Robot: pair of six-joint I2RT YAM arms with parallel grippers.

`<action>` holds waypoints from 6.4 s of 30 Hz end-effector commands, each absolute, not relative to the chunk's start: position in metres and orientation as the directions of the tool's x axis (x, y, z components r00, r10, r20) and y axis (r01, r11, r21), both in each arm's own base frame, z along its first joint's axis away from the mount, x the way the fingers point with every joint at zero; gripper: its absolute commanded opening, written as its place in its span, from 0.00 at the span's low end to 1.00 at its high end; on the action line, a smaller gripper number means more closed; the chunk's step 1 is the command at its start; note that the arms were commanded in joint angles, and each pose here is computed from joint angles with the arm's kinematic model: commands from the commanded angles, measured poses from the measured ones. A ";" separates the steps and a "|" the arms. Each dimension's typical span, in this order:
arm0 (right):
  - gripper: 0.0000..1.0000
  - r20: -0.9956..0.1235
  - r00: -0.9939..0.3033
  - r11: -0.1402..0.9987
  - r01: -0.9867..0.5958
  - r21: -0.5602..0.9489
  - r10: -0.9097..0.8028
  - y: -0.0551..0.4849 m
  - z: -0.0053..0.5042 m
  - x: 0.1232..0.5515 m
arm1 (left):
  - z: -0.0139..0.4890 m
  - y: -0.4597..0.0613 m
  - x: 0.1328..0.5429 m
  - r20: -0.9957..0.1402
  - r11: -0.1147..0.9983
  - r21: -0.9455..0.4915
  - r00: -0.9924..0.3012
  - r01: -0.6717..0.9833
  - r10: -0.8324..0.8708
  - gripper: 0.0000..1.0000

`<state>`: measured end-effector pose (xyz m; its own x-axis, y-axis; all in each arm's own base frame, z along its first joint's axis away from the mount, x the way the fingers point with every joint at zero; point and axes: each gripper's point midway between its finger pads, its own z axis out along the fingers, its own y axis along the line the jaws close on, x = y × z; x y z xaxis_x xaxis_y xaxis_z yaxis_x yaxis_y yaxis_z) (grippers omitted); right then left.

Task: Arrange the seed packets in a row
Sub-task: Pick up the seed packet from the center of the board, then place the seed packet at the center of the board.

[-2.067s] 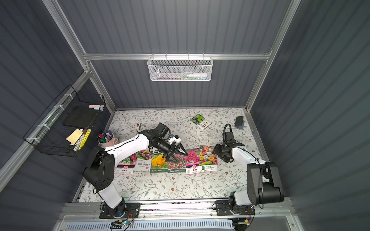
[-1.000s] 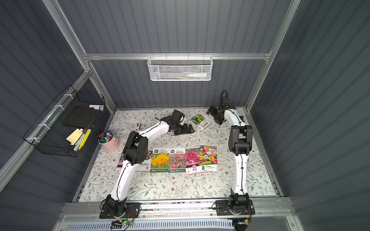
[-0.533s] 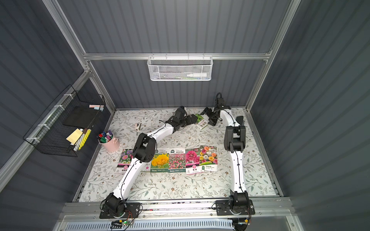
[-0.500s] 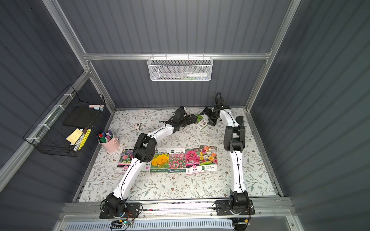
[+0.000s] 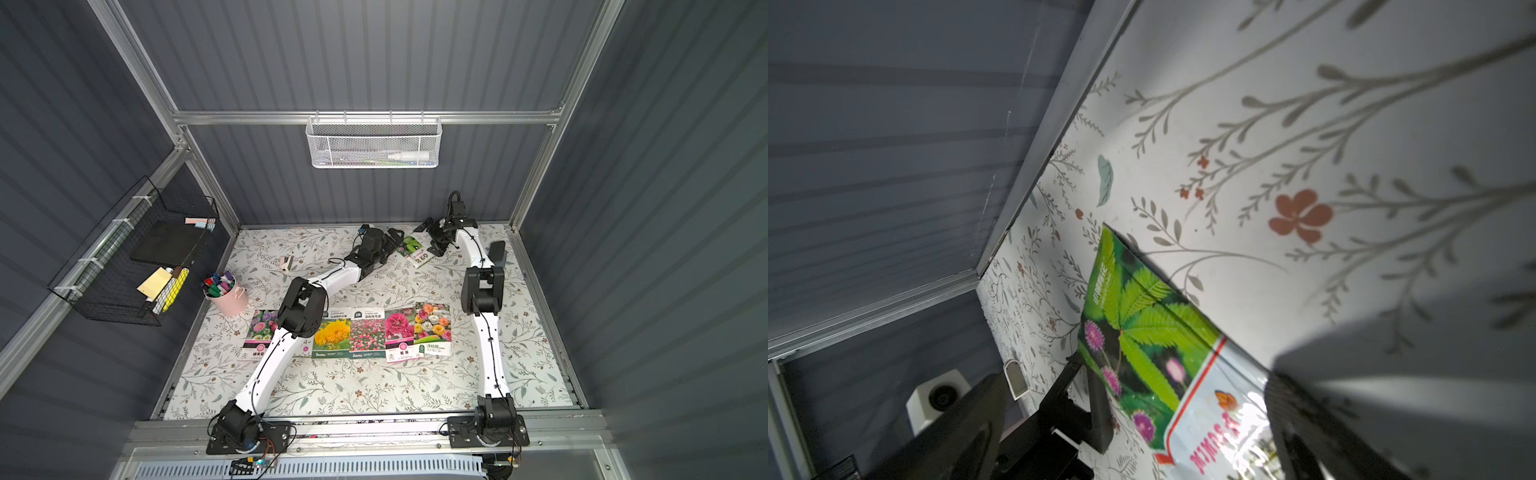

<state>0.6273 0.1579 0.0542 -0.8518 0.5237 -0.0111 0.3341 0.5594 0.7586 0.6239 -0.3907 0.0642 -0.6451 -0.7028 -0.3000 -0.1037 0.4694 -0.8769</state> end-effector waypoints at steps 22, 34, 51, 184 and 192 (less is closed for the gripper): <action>0.99 0.221 -0.883 0.462 0.413 0.785 0.413 0.192 0.047 0.577 | -0.074 -0.336 0.542 0.032 0.544 -0.661 -0.744 -0.517 -0.668 0.08; 0.99 0.036 -0.923 0.587 0.273 0.762 0.382 0.155 0.115 0.499 | 0.017 -0.368 0.542 0.223 0.363 -0.841 -0.869 -0.401 -0.441 0.00; 0.99 0.075 -0.934 0.585 0.280 0.761 0.350 0.150 0.104 0.385 | 0.059 -0.341 0.467 0.165 0.426 -0.843 -0.912 -0.328 -0.376 0.00; 0.00 -0.209 -0.351 0.296 0.216 0.930 0.913 0.135 0.167 0.496 | 0.147 -0.461 0.419 -0.028 0.172 -0.967 -0.593 -0.187 -0.805 0.99; 0.00 -0.184 -0.358 0.266 0.195 0.944 0.915 0.143 0.174 0.505 | 0.157 -0.461 0.423 -0.022 0.144 -0.973 -0.550 -0.180 -0.835 0.99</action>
